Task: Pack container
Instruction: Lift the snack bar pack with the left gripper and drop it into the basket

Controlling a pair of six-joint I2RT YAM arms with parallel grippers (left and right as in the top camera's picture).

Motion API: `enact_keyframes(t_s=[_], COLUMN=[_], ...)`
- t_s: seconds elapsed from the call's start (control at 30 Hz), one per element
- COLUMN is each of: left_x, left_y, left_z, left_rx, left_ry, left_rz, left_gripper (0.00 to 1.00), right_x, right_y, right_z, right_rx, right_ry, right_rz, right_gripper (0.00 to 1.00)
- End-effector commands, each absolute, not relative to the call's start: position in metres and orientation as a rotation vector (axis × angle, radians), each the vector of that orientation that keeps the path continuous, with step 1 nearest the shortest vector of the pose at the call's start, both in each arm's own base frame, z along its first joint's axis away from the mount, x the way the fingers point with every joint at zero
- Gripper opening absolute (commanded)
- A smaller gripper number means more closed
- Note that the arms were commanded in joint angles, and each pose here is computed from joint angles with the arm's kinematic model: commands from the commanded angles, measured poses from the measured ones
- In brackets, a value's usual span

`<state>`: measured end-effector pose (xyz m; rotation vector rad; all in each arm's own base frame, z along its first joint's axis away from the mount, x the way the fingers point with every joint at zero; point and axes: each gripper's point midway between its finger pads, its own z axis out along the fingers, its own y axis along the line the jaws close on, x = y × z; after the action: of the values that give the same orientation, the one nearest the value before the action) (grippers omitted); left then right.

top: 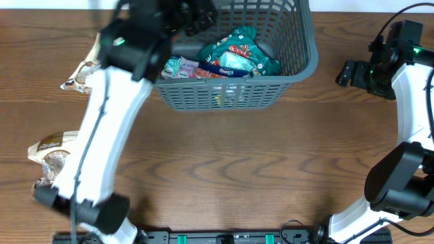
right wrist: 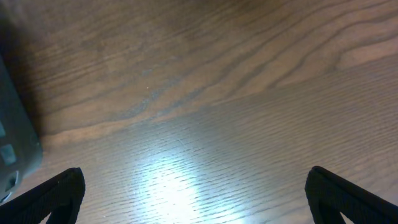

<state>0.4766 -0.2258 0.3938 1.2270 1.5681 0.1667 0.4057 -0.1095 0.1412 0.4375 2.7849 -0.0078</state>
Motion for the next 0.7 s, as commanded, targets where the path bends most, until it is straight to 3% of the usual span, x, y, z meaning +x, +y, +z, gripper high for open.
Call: enact_keyframes(t_s=[0.0,0.2,0.37,0.47,0.6,0.67], left_x=[0.492,0.507,0.502,0.500,0.496,0.493], left_y=[-0.226,-0.235,-0.234,-0.233,-0.232,-0.232], left_z=[0.387,0.284,0.237,0.234,0.241,0.253], left_rx=[1.289,1.448,1.530,1.523,1.494,1.483], left_ry=[1.524,1.734,1.843,1.870,1.884,1.864], left_rz=[0.253,0.178,0.135,0.122,0.111,0.118], left_gripper=[0.06,0.05,0.07,0.74,0.88,0.89], right_x=[0.404,0.403,0.402,0.403,0.403,0.402], right_y=[-0.107,-0.107,-0.107,-0.107,-0.107,-0.107], right_z=[0.140,0.139,0.139,0.139,0.139,0.139], right_rx=[0.406,0.391,0.382,0.382,0.382,0.377], right_ry=[2.797,2.803,2.809,2.808,2.808,2.809], right_rz=[-0.007,-0.009,-0.010,-0.011,-0.011,-0.011], right_gripper=[0.99,0.99,0.99,0.99,0.99,0.99])
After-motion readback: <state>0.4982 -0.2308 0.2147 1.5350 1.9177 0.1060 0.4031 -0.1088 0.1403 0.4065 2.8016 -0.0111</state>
